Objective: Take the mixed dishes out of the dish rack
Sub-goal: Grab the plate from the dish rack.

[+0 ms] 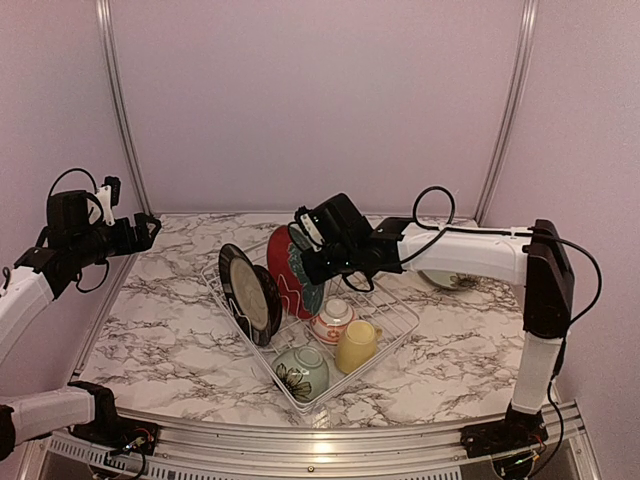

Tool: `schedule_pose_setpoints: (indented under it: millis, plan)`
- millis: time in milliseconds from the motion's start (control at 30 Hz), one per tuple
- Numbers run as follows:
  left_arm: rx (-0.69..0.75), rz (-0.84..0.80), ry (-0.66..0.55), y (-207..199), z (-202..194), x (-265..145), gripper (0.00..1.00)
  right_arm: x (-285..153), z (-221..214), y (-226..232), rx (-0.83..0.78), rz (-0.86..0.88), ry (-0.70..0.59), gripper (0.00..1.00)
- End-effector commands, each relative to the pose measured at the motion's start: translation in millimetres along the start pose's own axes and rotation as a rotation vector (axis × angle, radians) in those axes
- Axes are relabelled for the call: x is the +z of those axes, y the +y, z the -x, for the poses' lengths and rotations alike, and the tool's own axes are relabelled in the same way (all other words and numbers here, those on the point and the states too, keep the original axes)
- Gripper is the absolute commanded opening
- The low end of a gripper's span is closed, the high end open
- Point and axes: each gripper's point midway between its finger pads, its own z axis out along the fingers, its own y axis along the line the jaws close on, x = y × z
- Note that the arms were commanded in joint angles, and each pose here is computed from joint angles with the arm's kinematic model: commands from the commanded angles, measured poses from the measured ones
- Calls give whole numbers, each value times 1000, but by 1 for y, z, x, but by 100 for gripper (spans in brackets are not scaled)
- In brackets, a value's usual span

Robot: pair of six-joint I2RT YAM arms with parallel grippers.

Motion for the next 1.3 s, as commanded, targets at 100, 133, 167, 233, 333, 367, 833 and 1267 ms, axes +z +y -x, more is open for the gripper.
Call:
schedule_pose_setpoints:
  millis: [100,133,167,233,333,367,833,1267]
  plan:
    - [4,8,26,2,-8,5,99,-32,40,9,13,25,-93,16]
    - [5,9,26,2,-8,4,99,-33,41,9,13,26,-96,14]
    - [6,11,27,3,-8,4,99,-34,43,9,13,24,-98,12]
    - [5,13,25,3,-7,4,99,-34,45,8,11,16,-99,7]
    - [5,11,26,3,-8,4,99,-36,48,7,9,0,-96,0]
    - [6,10,25,2,-8,4,99,-38,50,7,10,-2,-99,0]
    - [7,34,36,7,-10,7,99,-80,97,8,-7,-31,-211,0]
    - [9,40,44,8,-11,8,99,-133,134,3,12,0,-385,0]
